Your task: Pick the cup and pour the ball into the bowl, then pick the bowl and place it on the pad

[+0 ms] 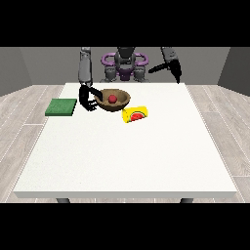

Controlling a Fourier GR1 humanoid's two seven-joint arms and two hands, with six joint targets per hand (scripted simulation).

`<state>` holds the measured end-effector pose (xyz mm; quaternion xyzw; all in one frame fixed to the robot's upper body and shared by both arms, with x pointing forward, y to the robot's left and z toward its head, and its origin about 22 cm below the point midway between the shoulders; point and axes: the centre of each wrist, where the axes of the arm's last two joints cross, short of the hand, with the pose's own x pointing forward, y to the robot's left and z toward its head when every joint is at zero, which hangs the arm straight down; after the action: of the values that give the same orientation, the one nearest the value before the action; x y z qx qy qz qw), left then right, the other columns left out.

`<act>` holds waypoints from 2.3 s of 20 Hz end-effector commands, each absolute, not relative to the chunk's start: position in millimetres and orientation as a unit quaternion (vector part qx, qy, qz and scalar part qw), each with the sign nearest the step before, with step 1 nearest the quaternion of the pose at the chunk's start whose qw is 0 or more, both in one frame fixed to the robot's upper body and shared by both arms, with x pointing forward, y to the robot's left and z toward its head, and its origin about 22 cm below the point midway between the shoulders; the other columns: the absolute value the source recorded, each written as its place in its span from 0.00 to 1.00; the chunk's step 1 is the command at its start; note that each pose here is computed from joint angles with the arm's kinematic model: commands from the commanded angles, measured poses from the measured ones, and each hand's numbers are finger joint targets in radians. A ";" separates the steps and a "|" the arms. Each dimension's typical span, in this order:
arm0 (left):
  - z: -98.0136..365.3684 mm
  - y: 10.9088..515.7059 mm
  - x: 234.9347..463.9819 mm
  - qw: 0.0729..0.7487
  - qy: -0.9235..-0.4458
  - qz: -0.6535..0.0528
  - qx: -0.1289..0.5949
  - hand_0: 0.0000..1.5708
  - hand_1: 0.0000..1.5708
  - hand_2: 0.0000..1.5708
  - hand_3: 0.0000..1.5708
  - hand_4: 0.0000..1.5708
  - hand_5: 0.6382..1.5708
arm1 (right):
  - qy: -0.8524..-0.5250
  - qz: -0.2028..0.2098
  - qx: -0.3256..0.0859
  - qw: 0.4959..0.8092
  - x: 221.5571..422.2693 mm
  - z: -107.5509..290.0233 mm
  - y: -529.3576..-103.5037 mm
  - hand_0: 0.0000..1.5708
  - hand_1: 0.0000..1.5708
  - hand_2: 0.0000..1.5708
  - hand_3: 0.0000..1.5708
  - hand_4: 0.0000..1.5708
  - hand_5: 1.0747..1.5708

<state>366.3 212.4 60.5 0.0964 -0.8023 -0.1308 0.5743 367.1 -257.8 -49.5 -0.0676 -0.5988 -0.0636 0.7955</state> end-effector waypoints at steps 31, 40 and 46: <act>113.9 184.8 356.6 0.419 -0.892 -0.107 0.134 0.00 0.00 0.00 0.00 0.00 0.99 | -0.713 -0.122 -0.085 0.685 329.4 94.2 -505.1 1.00 1.00 1.00 0.50 0.65 0.99; 134.8 189.1 333.5 0.397 -0.899 -0.103 0.155 0.00 0.00 0.00 0.00 0.00 0.99 | -0.728 -0.113 -0.098 0.669 321.7 95.8 -518.2 1.00 1.00 1.00 0.22 0.65 1.00; 120.2 192.8 319.1 0.422 -0.889 -0.106 0.146 0.00 0.00 0.00 0.00 0.00 0.99 | -0.705 -0.149 -0.070 0.690 316.2 107.9 -531.4 1.00 1.00 1.00 0.00 0.53 1.00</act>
<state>327.5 189.0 126.3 0.1415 -0.8902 -0.1057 0.4199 321.6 -520.5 97.9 -0.0897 -0.7113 -0.1331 0.6843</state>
